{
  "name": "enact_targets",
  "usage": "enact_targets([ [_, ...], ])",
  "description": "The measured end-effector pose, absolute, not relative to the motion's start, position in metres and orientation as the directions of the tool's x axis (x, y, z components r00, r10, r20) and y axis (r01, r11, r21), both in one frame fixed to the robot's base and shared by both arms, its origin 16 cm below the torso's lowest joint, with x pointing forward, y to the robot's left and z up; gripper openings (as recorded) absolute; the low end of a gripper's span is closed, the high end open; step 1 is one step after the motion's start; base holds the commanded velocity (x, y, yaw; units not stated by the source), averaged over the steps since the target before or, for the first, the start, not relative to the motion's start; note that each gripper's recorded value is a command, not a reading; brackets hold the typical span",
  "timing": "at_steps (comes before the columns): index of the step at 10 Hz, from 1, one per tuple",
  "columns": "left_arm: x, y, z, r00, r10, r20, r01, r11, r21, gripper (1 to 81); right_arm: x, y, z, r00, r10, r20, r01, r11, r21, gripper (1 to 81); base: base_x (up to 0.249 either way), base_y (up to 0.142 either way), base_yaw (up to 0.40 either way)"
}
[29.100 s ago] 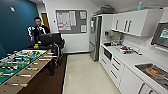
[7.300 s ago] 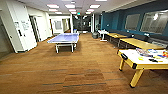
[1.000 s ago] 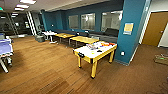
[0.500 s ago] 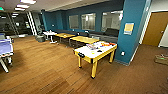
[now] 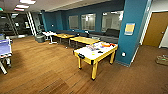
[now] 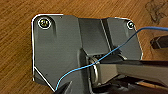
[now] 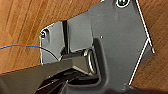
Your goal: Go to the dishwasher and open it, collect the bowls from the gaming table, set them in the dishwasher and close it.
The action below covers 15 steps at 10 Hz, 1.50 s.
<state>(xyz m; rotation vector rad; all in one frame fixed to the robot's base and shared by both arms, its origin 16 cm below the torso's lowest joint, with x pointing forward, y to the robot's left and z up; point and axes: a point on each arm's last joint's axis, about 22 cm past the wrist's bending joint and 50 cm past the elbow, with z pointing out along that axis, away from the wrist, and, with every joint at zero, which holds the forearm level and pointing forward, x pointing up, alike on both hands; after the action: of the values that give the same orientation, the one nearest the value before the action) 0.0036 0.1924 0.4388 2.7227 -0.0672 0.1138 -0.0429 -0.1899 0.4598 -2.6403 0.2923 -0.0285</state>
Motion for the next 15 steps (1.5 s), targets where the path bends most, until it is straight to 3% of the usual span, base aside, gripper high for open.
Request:
enact_targets([
  [15,-0.005,0.187,0.439,0.996,-0.031,0.078,-0.060,-0.911,0.407,81.1,-0.049,-0.187,0.459,0.977,-0.210,-0.039,-0.203,-0.861,-0.466,81.1,0.175,0.000,0.000],
])
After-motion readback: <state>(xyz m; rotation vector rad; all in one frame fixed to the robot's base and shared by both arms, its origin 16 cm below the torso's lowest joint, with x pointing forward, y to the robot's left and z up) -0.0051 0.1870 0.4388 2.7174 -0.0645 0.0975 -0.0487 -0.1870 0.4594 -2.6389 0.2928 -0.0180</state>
